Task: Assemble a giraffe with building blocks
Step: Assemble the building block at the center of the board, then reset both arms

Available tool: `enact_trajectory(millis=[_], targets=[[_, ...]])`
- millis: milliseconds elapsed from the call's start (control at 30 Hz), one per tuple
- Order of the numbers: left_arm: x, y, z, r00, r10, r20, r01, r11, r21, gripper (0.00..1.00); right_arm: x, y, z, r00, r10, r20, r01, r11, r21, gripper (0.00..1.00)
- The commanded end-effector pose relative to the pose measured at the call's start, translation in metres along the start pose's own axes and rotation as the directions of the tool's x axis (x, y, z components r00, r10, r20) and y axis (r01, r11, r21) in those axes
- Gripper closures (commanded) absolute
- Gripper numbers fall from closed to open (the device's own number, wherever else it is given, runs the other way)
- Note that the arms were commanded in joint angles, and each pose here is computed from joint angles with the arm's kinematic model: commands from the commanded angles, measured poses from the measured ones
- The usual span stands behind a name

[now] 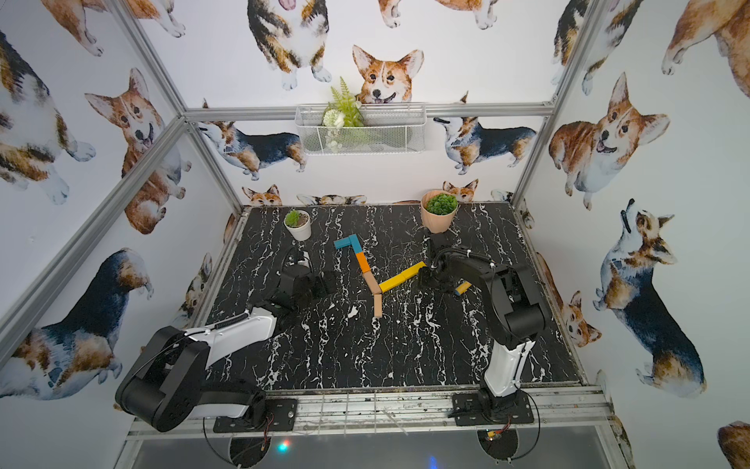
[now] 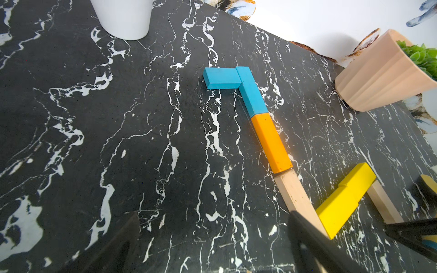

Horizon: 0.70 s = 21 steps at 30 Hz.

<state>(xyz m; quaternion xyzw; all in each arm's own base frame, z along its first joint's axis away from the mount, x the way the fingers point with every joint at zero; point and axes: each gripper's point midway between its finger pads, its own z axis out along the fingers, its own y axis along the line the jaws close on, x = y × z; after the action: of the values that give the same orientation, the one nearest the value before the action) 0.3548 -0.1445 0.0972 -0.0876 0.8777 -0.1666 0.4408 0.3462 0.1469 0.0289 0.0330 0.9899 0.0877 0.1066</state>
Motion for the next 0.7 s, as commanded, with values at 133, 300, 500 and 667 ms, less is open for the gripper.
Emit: enact_trajectory(millis=[133,300,500,667], targets=[[-0.014,0.005,-0.014,0.998,0.019,0.068,-0.016,0.999,-0.043,0.00,-0.041,0.002,-0.069,0.982,-0.036,0.185,0.023,0.997,0.071,0.21],[-0.013,0.003,-0.015,0.994,-0.024,0.108,0.025,1.000,-0.004,0.00,-0.079,-0.025,-0.134,0.868,-0.108,0.484,-0.011,0.971,0.237,0.00],[-0.019,0.005,-0.025,0.983,-0.050,0.178,0.047,0.999,0.021,0.00,-0.103,-0.069,-0.138,0.628,-0.405,0.665,-0.009,0.850,0.527,0.06],[-0.022,0.012,-0.031,0.976,-0.050,0.211,0.051,0.999,0.001,0.00,-0.108,-0.091,-0.127,0.463,-0.454,0.761,-0.042,0.847,0.530,0.12]])
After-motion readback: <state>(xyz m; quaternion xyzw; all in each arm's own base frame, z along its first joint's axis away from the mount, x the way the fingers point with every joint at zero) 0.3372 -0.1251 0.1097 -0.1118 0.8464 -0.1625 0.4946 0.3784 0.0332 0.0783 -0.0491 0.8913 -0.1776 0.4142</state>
